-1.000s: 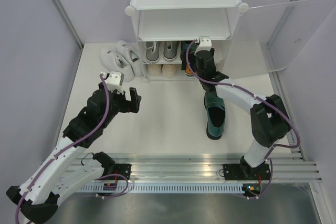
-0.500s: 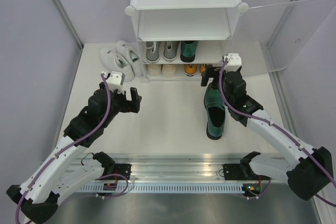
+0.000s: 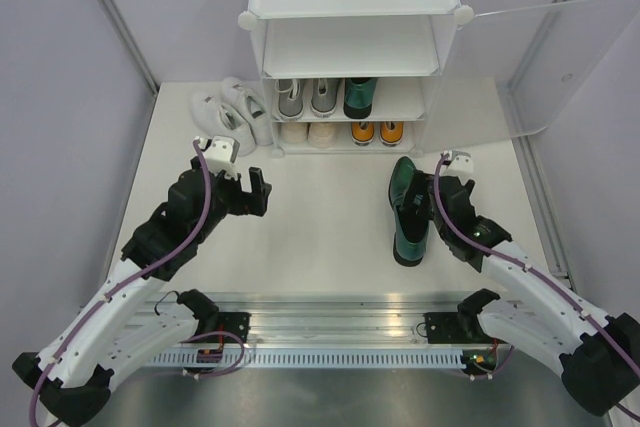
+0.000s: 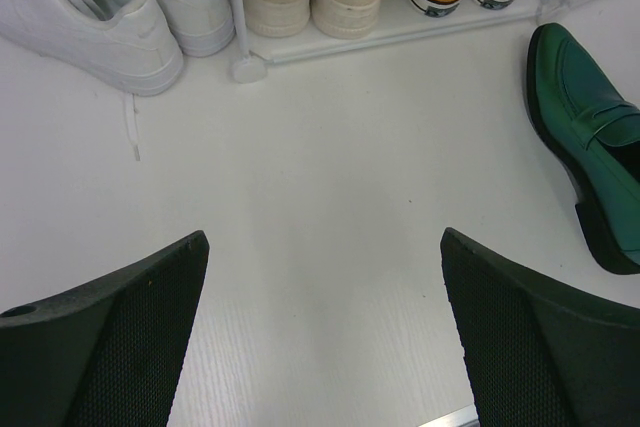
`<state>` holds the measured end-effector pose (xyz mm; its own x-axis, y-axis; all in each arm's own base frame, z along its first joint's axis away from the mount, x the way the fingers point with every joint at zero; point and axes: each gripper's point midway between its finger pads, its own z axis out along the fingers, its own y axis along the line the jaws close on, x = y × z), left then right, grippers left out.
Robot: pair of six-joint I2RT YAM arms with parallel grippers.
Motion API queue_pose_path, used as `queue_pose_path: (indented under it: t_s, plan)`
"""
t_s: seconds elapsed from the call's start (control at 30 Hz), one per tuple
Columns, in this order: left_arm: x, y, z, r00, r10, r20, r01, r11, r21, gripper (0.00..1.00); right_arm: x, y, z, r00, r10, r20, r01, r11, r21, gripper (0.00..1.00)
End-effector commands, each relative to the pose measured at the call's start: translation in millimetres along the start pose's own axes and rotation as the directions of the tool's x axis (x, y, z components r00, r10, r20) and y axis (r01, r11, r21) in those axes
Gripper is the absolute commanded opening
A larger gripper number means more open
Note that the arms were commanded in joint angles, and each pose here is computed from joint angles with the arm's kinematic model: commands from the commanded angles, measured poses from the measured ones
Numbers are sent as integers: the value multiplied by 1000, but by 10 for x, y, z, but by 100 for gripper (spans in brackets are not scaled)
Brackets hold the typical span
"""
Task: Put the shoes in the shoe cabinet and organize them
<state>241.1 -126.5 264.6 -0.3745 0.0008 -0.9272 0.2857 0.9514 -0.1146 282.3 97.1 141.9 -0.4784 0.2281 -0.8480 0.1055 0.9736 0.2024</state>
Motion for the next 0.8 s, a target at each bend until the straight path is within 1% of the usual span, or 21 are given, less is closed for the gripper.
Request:
queue_pose_path:
  t_s: [0.0,0.33,0.53,0.63,0.77]
  plan:
    - [-40,-39,5,1000,26,15,-26,999,26,100,138,27,-33,997,60,-40,-61,998,-28,98]
    - [-35,-50,8,1000,27,11,-27,999,32,100,467,65,-76,986,97,-134,-108,991,-76,98]
    - [-27,-44,14,1000,27,9,-28,999,28,99,705,97,-115,977,91,-192,-110,990,-92,98]
    - [-23,-46,18,1000,29,7,-30,999,29,100,789,113,-151,975,92,-202,-115,988,-103,98]
    - [-31,-55,11,1000,27,9,-27,999,34,99,922,77,-140,974,80,-213,-100,992,-83,98]
